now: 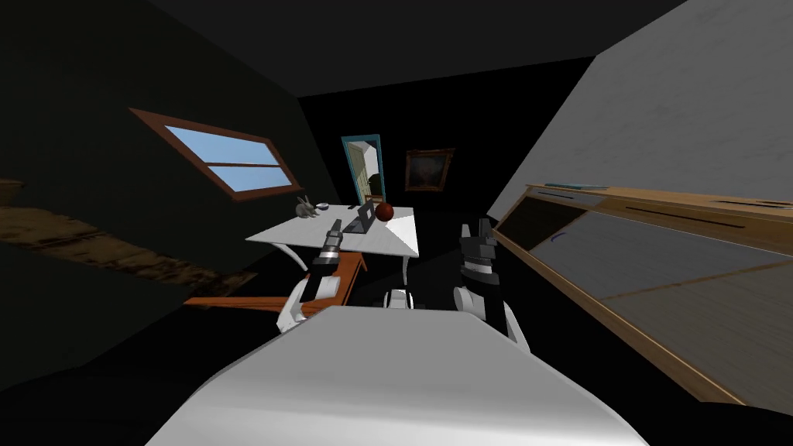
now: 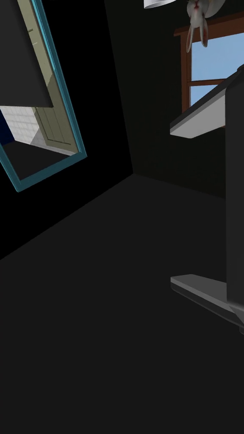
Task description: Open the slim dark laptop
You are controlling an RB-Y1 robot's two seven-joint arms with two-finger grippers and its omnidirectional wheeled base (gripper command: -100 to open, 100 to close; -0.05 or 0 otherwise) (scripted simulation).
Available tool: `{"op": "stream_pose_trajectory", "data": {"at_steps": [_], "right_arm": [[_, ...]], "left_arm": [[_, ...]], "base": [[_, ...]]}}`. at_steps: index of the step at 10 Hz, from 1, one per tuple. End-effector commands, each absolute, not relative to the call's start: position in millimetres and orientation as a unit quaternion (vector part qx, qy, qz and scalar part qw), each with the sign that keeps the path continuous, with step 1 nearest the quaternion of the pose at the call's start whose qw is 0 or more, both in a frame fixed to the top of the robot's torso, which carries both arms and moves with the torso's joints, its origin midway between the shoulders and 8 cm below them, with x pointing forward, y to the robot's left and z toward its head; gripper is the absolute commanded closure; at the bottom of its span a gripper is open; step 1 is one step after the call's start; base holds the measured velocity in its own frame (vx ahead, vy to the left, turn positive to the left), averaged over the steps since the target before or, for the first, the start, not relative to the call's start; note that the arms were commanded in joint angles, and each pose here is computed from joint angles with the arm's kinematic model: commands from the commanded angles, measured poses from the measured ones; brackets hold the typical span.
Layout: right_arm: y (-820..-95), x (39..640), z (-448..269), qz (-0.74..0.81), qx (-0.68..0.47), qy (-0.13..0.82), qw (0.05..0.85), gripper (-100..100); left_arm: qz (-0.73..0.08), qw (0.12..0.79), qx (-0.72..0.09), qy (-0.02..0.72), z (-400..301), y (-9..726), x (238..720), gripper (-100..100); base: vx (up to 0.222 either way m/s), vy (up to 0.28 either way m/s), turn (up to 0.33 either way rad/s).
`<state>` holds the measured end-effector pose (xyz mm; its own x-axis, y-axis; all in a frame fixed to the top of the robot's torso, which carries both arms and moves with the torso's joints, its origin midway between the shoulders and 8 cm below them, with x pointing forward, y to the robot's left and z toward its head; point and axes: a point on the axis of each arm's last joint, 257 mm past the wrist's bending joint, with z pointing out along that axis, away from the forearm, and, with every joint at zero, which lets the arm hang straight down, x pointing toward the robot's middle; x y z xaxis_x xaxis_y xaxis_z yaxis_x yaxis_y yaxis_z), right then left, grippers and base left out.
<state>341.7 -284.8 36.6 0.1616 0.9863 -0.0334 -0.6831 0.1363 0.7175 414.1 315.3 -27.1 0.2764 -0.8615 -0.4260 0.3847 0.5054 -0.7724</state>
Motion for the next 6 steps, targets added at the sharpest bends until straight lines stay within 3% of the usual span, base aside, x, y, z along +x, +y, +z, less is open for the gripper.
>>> {"op": "stream_pose_trajectory", "data": {"at_steps": [1,6], "right_arm": [[-284.8,341.7,36.6,0.591,0.287,0.264,0.706,0],[-284.8,341.7,36.6,0.591,0.287,0.264,0.706,0]], "left_arm": [[-0.384,0.751,-0.288,0.454,-41.9,333.4,425.0,-100],[-0.332,0.75,-0.311,0.48,-63.9,364.7,441.8,-100]], "base": [[0.031,0.002,-0.13],[0.025,0.002,-0.116]]}}
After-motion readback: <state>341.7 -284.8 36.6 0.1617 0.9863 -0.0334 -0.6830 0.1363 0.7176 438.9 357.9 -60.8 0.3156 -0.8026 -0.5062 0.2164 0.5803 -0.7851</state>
